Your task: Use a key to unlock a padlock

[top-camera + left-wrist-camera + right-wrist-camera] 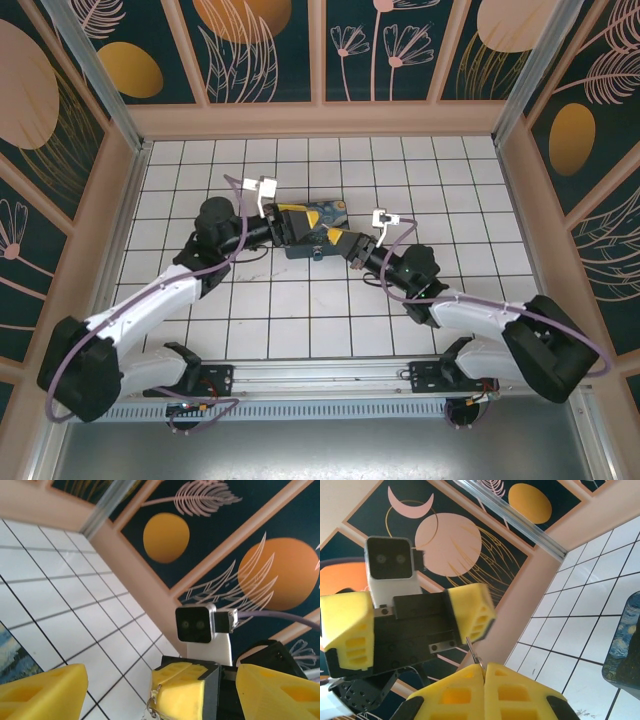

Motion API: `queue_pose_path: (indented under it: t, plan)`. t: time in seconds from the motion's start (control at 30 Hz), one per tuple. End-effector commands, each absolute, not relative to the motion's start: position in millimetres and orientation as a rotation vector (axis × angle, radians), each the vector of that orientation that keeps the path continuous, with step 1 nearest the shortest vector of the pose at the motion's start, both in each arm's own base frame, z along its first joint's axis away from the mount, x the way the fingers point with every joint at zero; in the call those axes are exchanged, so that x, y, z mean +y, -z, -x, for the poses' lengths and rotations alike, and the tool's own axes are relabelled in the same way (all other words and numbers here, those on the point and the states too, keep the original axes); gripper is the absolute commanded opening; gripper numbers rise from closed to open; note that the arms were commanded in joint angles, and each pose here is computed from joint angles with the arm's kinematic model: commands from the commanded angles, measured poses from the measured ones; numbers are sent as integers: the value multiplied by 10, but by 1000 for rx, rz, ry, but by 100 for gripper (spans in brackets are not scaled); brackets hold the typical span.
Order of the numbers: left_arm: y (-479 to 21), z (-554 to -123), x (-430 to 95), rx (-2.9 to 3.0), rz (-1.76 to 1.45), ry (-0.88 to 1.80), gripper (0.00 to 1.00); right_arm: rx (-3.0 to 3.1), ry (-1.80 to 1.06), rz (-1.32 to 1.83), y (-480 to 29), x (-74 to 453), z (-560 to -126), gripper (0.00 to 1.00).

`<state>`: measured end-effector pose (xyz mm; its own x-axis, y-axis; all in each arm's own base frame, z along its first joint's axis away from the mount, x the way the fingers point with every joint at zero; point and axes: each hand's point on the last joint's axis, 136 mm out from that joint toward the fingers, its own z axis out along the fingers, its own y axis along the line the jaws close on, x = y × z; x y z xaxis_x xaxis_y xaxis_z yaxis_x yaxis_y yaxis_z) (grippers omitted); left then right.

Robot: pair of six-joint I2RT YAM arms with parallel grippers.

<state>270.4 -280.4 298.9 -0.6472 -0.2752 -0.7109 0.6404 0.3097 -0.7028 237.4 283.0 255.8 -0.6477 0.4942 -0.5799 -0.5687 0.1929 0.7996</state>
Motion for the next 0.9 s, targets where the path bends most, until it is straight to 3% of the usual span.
queue_pose_path:
  t: [0.0, 0.23, 0.5, 0.87]
  plan:
    - [-2885, -2727, -2637, 1808, -228, 1378, 81, 1649, -1531, 40, -2546, 2724, -2385, 0]
    - [-2705, -2654, -2532, 1830, -178, 1359, 83, 1675, -1506, -20, -2563, 2575, -2346, 0]
    - [-2687, -2716, -2678, 1816, -148, 1490, 82, 1726, -1565, -119, -2512, 2752, -2457, 0]
    - [-2476, -2779, -2729, 1848, -97, 1532, 63, 1751, -1623, -159, -2490, 3191, -2648, 0]
